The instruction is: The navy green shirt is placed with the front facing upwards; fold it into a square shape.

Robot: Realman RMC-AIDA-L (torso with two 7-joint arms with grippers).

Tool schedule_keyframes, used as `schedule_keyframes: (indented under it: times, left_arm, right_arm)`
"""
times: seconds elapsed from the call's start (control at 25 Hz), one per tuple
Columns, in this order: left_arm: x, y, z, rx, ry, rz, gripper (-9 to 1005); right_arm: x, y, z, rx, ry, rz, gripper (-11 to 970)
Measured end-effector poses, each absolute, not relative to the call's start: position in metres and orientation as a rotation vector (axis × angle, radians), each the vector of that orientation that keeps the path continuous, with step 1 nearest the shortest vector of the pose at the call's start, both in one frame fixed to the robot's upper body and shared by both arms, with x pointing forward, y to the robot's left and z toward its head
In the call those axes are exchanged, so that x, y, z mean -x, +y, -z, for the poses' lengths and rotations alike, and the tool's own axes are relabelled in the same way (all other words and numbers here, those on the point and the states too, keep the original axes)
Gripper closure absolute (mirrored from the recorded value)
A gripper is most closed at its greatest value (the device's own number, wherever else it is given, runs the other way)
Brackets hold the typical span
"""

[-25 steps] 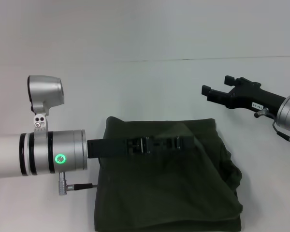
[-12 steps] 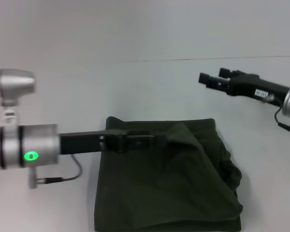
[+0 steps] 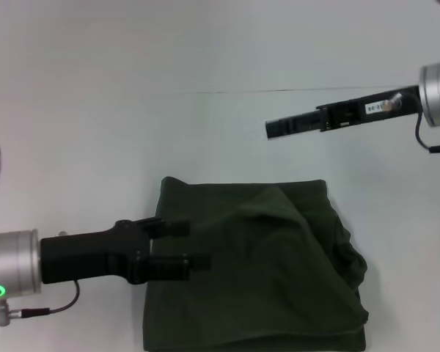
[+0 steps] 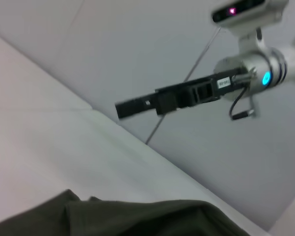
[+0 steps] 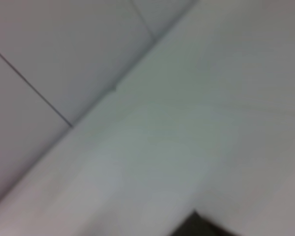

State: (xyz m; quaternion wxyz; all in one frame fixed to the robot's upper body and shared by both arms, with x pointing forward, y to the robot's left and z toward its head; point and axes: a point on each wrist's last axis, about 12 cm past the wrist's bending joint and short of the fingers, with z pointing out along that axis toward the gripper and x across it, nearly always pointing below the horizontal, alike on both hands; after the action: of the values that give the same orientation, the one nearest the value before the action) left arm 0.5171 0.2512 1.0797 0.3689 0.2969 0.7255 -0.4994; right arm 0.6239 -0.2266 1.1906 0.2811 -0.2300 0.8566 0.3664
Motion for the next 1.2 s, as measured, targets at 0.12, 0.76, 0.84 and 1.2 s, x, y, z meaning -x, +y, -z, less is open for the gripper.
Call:
schedule_keyframes:
  times: [0.12, 0.76, 0.84, 1.2]
  left_arm:
    - [-0.515, 0.255, -1.079, -0.787, 1.844, 1.242, 54]
    - [-0.504, 0.26, -1.071, -0.865, 1.783, 1.178, 63]
    - [-0.503, 0.259, -1.07, -0.862, 1.78, 1.177, 64]
    - [-0.501, 0.256, -1.066, -0.852, 1.776, 1.195, 65]
  right_arm:
    - [-0.627, -0.208, -1.214, 0.688, 2.438, -0.924, 42]
    - [-0.623, -0.129, -1.236, 1.021, 2.728, -0.392, 96]
    - [-0.621, -0.125, -1.231, 1.044, 2.723, -0.386, 98]
    - [-0.622, -0.122, -1.211, 1.085, 2.725, -0.387, 103]
